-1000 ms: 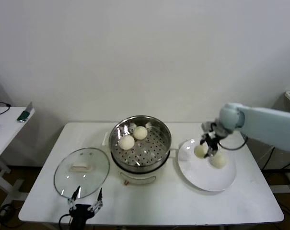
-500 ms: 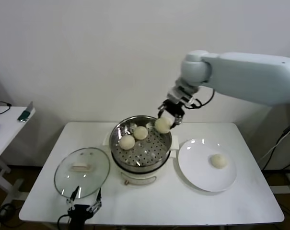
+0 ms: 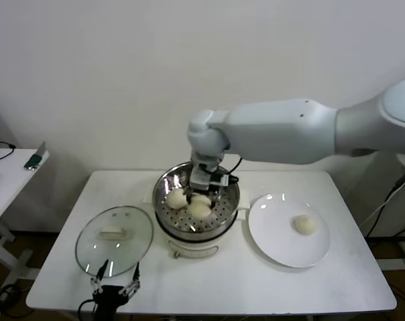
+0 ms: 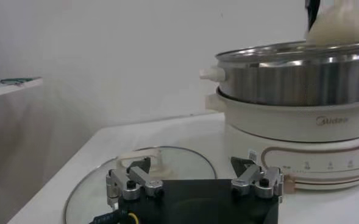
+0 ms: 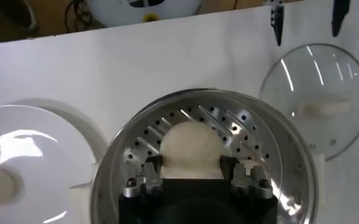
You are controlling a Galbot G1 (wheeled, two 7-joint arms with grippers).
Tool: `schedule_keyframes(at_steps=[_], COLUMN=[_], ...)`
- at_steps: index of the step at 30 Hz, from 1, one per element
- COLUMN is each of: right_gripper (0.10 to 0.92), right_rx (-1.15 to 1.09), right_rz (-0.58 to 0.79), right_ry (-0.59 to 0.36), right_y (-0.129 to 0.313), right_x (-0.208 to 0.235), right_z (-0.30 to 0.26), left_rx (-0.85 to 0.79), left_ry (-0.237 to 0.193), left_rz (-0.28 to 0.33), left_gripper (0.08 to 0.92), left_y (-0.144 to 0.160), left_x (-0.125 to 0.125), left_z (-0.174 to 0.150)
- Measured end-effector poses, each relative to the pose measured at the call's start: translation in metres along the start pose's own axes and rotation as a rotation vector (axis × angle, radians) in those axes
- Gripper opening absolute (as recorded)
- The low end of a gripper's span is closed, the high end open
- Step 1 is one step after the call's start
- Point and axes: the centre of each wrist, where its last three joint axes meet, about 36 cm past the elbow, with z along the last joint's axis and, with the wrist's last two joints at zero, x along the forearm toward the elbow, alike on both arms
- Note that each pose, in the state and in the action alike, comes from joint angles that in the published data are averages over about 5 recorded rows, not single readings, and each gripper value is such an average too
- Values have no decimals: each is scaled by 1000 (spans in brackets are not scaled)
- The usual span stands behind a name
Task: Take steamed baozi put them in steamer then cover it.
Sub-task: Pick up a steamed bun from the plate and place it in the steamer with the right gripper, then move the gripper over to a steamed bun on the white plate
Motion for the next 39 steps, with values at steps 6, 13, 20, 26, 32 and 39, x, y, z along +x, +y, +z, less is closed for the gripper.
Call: schedule_keyframes(at_steps=[6, 13, 20, 26, 32, 39], right_gripper=[638, 701, 818, 823, 823, 823], right_rx=[30, 49, 47, -6, -166, -516], right_rz=[-9, -10, 16, 36, 32, 13], right_ry=[-2, -1, -7, -4, 2, 7], right_y=[-9, -14, -14, -4, 35, 149], right_x=[-29, -49, -49, -12, 44, 77], right_z=[-2, -3, 0, 20, 55, 98], left_rx=[1, 1, 1, -1, -3, -4], left_ry=[-1, -2, -2, -2, -2, -3], left_rz=[1, 1, 3, 3, 0, 2], left_gripper=[823, 823, 823, 823, 823, 823], left_y=[0, -1, -1, -1, 1, 1], left_x=[0, 0, 1, 1, 0, -2], left_z=[1, 1, 1, 1, 1, 1])
